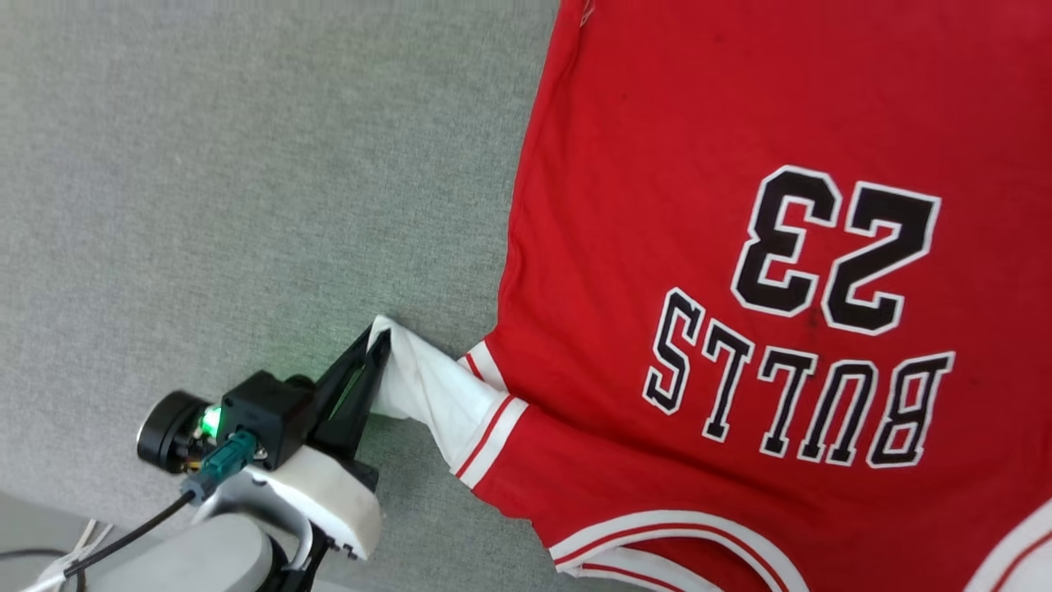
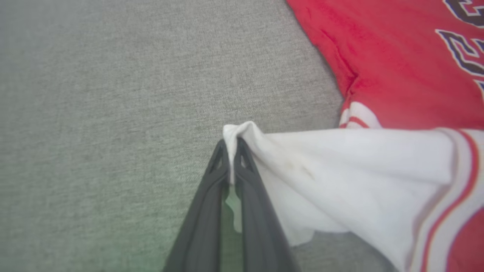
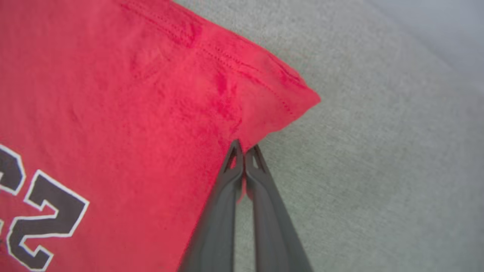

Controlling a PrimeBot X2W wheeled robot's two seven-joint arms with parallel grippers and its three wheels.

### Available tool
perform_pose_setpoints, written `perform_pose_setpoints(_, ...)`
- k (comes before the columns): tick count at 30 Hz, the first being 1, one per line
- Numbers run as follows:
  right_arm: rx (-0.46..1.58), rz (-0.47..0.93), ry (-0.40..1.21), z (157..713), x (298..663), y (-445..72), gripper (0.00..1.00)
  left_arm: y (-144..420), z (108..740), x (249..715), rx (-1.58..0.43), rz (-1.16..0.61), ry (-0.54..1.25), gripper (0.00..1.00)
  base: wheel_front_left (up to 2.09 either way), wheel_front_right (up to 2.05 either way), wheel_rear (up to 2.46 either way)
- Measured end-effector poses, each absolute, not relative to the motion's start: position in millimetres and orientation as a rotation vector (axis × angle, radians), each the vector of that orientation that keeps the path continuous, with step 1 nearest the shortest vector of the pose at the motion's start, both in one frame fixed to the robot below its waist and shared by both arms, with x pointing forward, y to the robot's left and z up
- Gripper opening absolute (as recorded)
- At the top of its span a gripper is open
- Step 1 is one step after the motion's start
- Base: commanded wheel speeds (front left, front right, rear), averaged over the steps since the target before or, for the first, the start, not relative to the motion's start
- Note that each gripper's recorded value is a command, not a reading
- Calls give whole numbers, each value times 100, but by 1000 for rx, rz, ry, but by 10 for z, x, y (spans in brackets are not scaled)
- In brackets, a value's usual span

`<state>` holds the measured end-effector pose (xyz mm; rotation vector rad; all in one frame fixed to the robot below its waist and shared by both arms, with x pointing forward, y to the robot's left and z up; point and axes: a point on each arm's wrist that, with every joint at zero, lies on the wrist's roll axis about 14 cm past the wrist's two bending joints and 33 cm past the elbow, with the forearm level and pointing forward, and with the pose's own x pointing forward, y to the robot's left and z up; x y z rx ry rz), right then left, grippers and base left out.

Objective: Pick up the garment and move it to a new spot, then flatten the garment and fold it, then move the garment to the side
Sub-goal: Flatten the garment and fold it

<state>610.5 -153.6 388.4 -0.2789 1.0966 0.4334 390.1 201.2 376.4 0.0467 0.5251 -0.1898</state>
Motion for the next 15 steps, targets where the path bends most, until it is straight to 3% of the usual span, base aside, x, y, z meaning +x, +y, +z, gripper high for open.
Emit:
perform_pose_setpoints(6, -350, 486, 908, 4587, 5992, -1510, 0, 2009, 3931, 3761, 35, -174, 502, 0, 0, 0, 0)
perform_pose_setpoints(15, -448, 479, 879, 4963, 5131, -2095, 0, 1962, 4178, 3623, 28, -176, 458, 0, 0, 0, 0)
